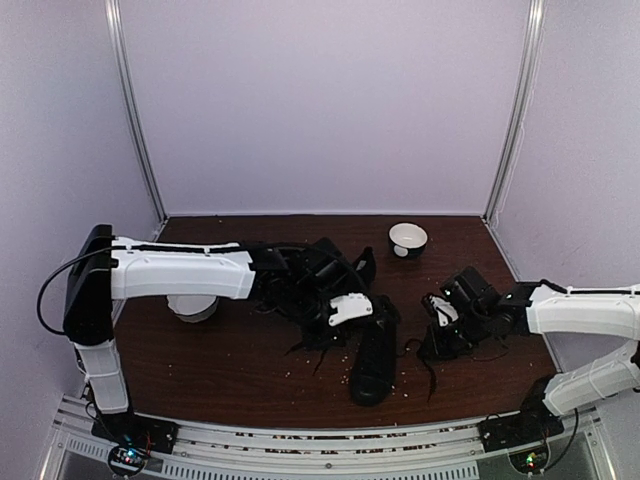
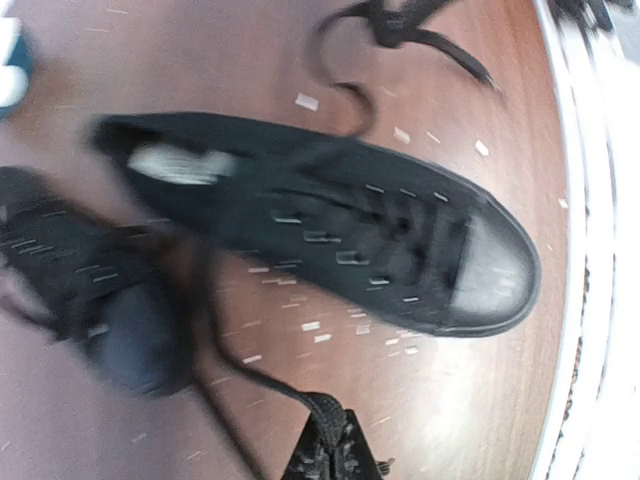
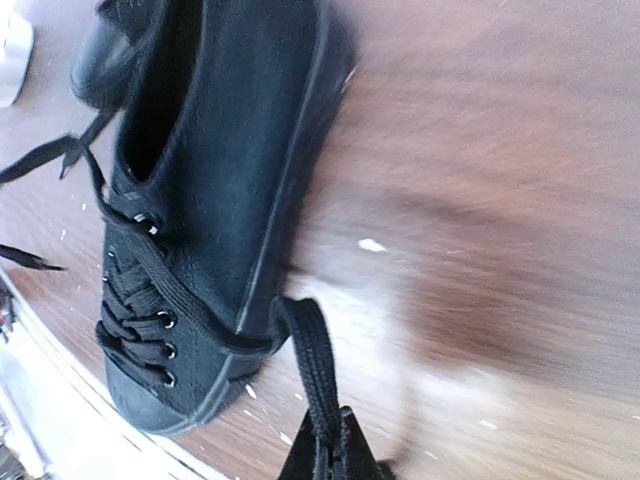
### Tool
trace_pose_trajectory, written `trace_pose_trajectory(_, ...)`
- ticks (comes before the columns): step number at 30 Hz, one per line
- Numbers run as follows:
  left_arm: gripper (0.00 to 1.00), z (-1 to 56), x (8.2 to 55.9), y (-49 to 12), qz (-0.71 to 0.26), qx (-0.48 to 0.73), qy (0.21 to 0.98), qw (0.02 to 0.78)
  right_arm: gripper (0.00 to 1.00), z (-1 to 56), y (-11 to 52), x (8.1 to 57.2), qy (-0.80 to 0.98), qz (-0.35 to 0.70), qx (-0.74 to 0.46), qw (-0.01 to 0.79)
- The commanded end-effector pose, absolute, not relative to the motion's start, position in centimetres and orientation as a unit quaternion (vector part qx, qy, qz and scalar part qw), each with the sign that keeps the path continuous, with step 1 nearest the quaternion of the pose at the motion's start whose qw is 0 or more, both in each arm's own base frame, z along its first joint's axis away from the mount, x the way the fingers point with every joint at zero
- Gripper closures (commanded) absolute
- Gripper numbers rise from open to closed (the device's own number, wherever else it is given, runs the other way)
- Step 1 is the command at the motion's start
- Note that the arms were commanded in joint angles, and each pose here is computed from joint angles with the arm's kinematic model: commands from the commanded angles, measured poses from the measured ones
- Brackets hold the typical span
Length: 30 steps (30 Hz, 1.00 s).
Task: Tie the shoes
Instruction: Move the shoe to the center of the board, then pass from the left arm to the right
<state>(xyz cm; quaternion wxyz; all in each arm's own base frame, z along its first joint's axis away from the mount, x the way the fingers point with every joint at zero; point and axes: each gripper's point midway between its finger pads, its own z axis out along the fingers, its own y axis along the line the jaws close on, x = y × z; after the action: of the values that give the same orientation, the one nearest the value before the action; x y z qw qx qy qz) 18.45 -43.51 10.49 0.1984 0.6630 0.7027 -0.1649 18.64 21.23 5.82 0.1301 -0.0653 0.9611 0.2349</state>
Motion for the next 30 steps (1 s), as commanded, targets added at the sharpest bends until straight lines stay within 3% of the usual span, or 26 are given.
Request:
trace_pose_trajectory(1, 1.0, 15.5, 21.4, -42.0, -0.146, 0.604, 0.737, 0.267, 1.0, 7.7, 16.6, 18.4, 0.977, 0.125, -0.098, 0.144)
trace_pose_trajectory(10, 1.0, 21.0, 22.9, -41.4, -0.134, 0.573, 0.735, 0.337, 1.0, 9.0, 15.9, 15.4, 0.977, 0.132, -0.138, 0.091)
trace_pose_trajectory(12, 1.0, 21.7, 22.7, -41.8, -0.147, 0.573, 0.729, 0.344, 0.9, 8.9, 16.0, 15.2, 0.976, 0.14, -0.141, 0.089)
trace_pose_trajectory(16, 1.0, 22.0, 22.7, -42.3, -0.159, 0.573, 0.722, 0.353, 0.52, 10.2, 17.4, 16.0, 0.964, 0.176, -0.154, 0.123)
trace_pose_trajectory(21, 1.0, 22.4, 22.3, -43.4, -0.189, 0.575, 0.703, 0.374, 0.24, 15.5, 20.8, 19.3, 0.923, 0.245, -0.18, 0.234)
trace_pose_trajectory(23, 1.0, 22.4, 22.1, -43.5, -0.199, 0.573, 0.698, 0.379, 0.19, 17.8, 22.2, 20.7, 0.898, 0.27, -0.195, 0.288)
trace_pose_trajectory(30, 1.0, 23.8, 21.8, -43.2, -0.214, 0.572, 0.667, 0.426, 0.21, 23.8, 26.3, 22.5, 0.78, 0.329, -0.269, 0.459)
